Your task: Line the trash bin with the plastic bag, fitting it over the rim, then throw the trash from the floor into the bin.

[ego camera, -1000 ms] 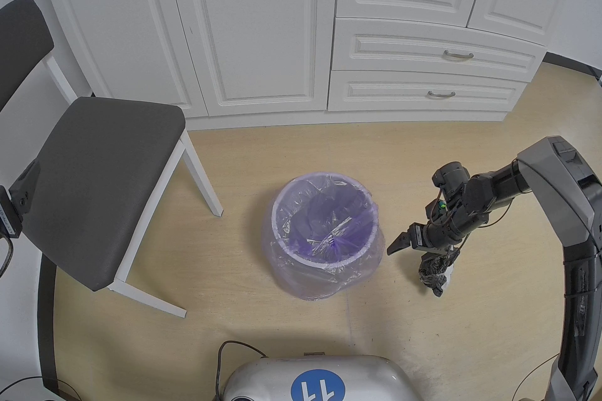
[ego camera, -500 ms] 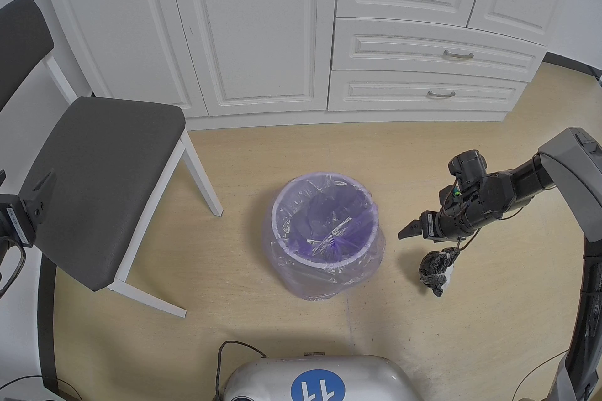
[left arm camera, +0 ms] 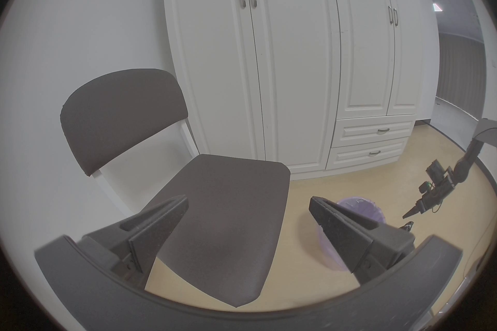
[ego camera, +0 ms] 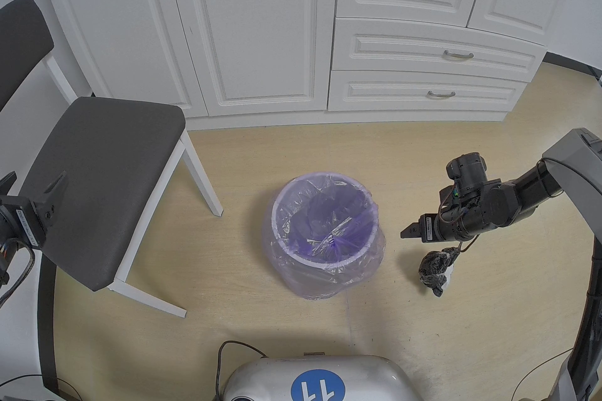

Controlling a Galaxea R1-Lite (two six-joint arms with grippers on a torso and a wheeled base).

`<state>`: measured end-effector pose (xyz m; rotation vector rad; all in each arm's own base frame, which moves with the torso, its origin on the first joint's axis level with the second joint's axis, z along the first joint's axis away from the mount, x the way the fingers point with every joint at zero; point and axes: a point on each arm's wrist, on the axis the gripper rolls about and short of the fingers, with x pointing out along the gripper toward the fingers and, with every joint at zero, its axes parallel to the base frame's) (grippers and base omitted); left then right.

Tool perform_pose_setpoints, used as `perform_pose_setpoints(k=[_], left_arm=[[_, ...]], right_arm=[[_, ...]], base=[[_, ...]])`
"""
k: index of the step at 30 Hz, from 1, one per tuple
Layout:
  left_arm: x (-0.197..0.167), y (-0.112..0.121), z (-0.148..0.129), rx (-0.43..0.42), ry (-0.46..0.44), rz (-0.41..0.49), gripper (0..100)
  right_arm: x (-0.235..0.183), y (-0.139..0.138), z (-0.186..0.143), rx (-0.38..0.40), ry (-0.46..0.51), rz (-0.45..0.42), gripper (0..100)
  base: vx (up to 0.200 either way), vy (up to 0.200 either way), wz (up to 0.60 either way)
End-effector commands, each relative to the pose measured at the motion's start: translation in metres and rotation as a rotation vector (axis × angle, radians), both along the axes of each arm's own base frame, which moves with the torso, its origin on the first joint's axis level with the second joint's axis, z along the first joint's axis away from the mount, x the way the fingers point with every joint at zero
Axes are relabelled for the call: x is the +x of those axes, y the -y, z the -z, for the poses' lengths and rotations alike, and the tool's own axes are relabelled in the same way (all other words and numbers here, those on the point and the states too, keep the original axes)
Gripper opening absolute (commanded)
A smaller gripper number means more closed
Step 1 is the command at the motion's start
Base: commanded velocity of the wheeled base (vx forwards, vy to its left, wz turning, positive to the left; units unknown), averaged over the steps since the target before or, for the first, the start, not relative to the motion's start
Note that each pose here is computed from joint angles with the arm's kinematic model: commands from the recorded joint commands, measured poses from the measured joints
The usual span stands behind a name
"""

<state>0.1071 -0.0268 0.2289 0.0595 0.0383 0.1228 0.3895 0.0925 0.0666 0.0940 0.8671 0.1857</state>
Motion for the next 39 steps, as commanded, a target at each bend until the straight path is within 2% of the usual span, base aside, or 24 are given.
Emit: perform_pose_setpoints(k=[1, 6, 13, 20, 26, 27, 34, 39], left_arm=[[0.007, 0.002, 0.004, 0.011, -0.032, -0.001, 100], [0.01, 0.004, 0.004, 0.008, -0.023, -0.001, 100], [0.009, 0.003, 0.003, 0.002, -0.003, 0.001, 100], [0.008, 0.003, 0.001, 0.001, 0.004, 0.001, 100], [0.008, 0.003, 0.001, 0.0, 0.007, 0.003, 100], [0.008, 0.003, 0.0, 0.0, 0.013, 0.003, 100], [0.007, 0.002, -0.002, -0.003, 0.021, 0.004, 100], [0.005, 0.002, -0.004, -0.005, 0.031, 0.01, 100]], right_arm=[[-0.012, 0.002, -0.021, -0.007, 0.076, -0.011, 100], [-0.025, 0.006, -0.035, -0.054, 0.177, 0.001, 100], [-0.055, 0.017, -0.054, -0.164, 0.382, 0.065, 100], [-0.076, 0.031, -0.069, -0.179, 0.555, 0.118, 100], [-0.085, 0.037, -0.07, -0.178, 0.581, 0.132, 100], [-0.097, 0.05, -0.071, -0.207, 0.575, 0.155, 100], [-0.111, 0.065, -0.077, -0.225, 0.586, 0.196, 100], [-0.106, 0.077, -0.082, -0.279, 0.578, 0.275, 100]], base=[[0.0, 0.0, 0.0], [0.0, 0.0, 0.0], [0.0, 0.0, 0.0], [0.0, 0.0, 0.0], [0.0, 0.0, 0.0], [0.0, 0.0, 0.0], [0.0, 0.0, 0.0], [0.0, 0.0, 0.0]])
